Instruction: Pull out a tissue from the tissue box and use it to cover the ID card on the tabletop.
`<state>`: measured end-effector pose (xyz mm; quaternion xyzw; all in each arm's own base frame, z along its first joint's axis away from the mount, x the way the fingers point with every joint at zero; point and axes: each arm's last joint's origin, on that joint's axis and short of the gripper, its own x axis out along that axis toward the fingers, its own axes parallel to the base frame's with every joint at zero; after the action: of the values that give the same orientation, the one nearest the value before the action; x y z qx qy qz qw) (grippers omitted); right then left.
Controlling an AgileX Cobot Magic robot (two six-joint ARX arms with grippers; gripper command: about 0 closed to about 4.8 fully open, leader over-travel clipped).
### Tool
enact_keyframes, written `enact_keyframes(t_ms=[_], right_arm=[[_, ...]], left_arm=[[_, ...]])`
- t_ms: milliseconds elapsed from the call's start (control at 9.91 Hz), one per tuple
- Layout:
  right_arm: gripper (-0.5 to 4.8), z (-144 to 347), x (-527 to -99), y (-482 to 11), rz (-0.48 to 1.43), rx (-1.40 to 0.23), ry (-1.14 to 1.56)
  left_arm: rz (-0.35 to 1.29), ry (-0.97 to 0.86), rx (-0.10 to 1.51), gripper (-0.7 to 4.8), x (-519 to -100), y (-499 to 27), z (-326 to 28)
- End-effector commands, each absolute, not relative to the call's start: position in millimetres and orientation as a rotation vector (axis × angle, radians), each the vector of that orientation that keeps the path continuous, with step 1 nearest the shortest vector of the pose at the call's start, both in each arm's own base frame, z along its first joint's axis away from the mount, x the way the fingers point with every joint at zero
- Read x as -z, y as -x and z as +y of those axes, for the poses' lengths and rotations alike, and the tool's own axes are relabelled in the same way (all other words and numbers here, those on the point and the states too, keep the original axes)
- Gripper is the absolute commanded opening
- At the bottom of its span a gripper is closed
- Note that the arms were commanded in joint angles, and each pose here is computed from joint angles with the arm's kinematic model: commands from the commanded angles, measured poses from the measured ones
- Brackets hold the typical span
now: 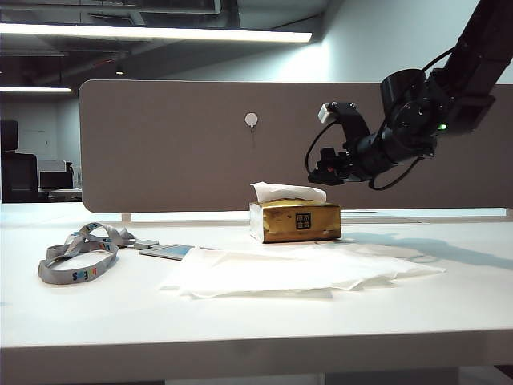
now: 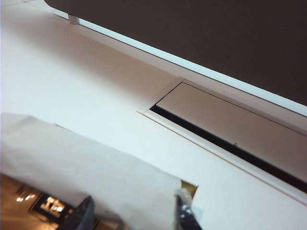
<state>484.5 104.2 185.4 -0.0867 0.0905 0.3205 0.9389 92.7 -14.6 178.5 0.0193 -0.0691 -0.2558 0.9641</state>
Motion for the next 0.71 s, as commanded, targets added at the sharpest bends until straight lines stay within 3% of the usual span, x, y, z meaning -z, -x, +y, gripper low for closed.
enact_keyframes(t_ms=[101, 707], right_arm=[[2.23, 107, -186, -497, 0.191, -0.653, 0.176], [2.43, 108, -165, -498, 0.277, -0.670, 0.162]], left_arm=[[-0.151, -0.039, 0.524, -0.05, -181, -92, -15], [-0.151, -0.039, 0.523, -0.05, -181, -92, -15]])
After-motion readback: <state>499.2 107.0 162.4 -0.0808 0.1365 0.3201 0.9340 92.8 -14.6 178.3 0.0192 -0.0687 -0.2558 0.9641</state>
